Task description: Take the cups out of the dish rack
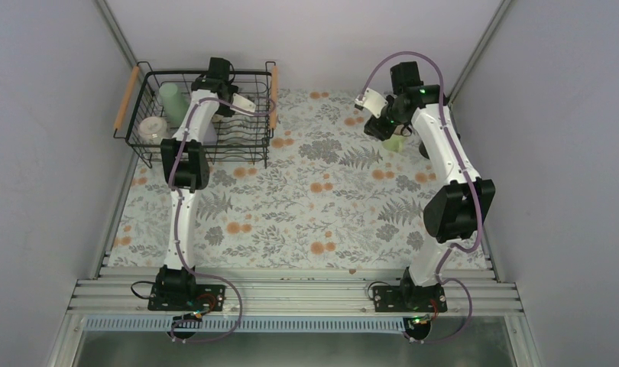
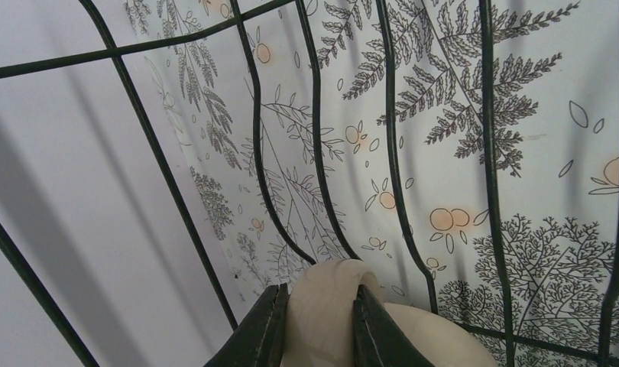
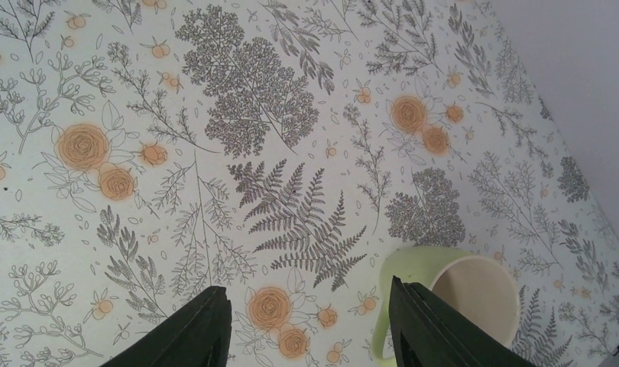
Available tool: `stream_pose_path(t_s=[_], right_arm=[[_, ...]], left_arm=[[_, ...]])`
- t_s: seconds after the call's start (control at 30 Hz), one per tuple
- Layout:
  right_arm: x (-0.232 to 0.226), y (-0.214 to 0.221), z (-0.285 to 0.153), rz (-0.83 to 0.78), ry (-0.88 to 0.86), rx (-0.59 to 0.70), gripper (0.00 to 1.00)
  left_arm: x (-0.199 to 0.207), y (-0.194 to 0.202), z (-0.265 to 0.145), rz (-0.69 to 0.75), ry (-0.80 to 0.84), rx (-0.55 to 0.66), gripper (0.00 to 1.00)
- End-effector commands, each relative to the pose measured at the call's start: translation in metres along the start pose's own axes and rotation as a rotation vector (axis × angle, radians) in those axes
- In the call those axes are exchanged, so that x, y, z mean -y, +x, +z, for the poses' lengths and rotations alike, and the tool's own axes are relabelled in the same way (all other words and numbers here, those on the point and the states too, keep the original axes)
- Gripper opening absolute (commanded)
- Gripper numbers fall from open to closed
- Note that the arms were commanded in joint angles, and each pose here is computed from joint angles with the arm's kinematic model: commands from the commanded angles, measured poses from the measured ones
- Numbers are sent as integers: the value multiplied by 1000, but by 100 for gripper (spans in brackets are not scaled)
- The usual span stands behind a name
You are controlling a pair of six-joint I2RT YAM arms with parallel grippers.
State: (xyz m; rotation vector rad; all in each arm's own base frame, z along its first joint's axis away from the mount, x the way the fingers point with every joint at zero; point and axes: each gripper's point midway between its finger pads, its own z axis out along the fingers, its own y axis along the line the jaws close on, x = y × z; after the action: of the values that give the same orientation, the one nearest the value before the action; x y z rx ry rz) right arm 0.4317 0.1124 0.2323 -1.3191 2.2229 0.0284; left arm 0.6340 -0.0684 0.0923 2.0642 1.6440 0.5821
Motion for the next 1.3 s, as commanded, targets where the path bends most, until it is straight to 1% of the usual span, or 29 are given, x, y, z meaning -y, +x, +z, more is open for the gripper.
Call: stream_pose_path(t_s=[0.0, 0.17, 0.3, 0.43, 0.53, 0.6, 0.67, 0.7, 0.73, 0.8, 0.93, 1.03, 1.13, 1.27], right_arm=[[3, -17, -22, 9, 13, 70, 54], [1, -26, -33, 16, 11, 105, 54], [-4, -39, -44, 17, -10, 167, 54], [-12, -53, -56, 16, -45, 248, 56], [-21, -64, -67, 9, -89, 315, 59], [-28, -73, -74, 4, -126, 364, 61], [-37, -82, -82, 4, -178, 423, 64], [-43, -87, -87, -2, -214, 454, 65], [-50, -92, -92, -12, -257, 489, 69], [-64, -101, -105, -41, -338, 558, 77], [-81, -112, -127, -107, -424, 660, 84], [-90, -116, -138, -165, -457, 719, 87], [-96, -121, -144, -174, -513, 778, 89], [-104, -131, -153, -157, -628, 876, 89]], left_arm=[[-22, -7, -32, -24, -55, 15, 2], [-65, -9, -84, -72, -199, 9, 2], [-98, -15, -136, -118, -327, 33, 2], [-122, -25, -194, -175, -436, 87, 2], [-136, -38, -248, -231, -517, 168, 2], [-145, -50, -288, -289, -573, 272, 2], [-147, -66, -322, -365, -598, 408, 2], [-146, -78, -342, -379, -602, 499, 2], [-142, -88, -355, -395, -594, 574, 2], [-133, -106, -379, -416, -570, 721, 2], [-110, -139, -417, -451, -498, 997, 2], [-95, -159, -442, -433, -445, 1193, 2], [-83, -176, -453, -440, -406, 1321, 2], [-77, -194, -458, -420, -421, 1405, 2]])
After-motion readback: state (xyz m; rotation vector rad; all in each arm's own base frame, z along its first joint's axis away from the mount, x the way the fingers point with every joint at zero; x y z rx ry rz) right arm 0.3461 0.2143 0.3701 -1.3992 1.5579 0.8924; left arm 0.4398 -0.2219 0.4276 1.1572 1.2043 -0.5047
